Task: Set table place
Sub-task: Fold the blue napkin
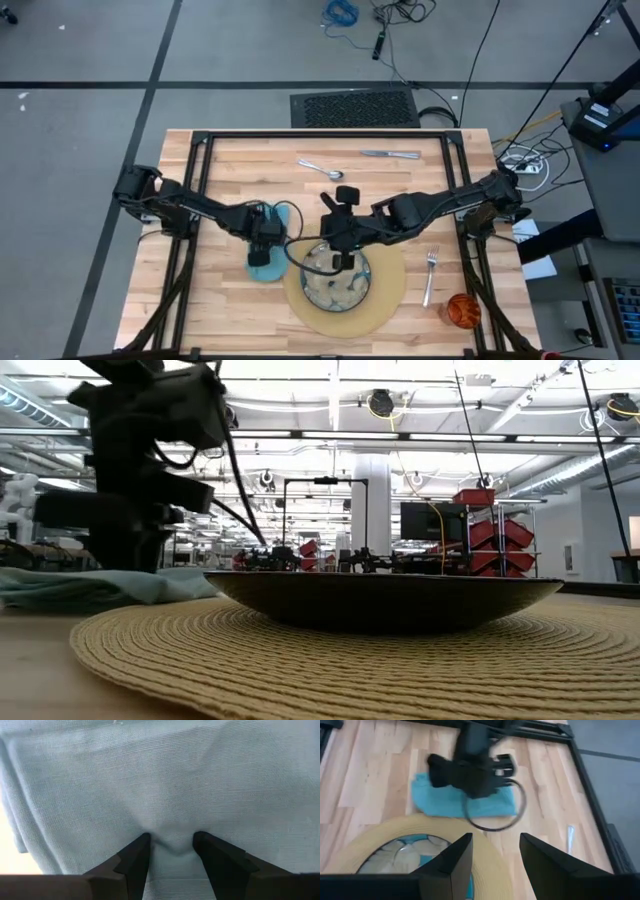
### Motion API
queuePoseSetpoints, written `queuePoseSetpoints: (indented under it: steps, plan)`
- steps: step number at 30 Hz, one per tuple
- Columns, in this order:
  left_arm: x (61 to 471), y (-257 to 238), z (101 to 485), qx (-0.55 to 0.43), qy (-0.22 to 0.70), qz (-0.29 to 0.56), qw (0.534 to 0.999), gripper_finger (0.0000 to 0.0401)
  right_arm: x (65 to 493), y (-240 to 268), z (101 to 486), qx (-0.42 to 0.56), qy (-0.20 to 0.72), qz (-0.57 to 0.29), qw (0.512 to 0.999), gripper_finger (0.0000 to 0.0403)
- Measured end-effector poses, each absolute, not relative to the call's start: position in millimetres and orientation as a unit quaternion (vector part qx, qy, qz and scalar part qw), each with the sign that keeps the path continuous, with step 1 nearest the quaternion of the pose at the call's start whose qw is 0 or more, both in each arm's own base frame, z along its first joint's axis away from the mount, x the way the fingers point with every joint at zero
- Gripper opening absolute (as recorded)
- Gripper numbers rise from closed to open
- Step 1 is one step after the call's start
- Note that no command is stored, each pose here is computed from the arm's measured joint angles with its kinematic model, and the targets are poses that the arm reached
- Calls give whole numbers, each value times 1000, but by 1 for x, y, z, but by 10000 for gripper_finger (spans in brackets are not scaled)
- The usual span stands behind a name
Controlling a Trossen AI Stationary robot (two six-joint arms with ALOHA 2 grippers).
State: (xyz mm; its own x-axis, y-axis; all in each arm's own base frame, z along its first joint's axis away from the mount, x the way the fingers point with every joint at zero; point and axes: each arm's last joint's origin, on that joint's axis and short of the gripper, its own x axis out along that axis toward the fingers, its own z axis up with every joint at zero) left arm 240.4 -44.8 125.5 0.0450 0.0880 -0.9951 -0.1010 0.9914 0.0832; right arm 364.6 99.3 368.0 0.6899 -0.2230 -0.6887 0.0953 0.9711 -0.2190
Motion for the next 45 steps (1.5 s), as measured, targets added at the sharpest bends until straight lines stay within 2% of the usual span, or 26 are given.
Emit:
queuePoseSetpoints:
  steps: [12,23,35,45]
  plan:
    - [225,-95,125,-17,687,51,725,161,338,92,385,-86,395,-130,905,154]
    - [217,-139,135,-50,683,2,729,162,326,87,380,-100,440,-164,877,154]
    - [219,-150,139,-65,669,1,740,162,320,86,377,-87,461,-181,864,154]
    - [232,-154,166,-12,647,28,762,161,310,82,380,-92,465,-212,854,154]
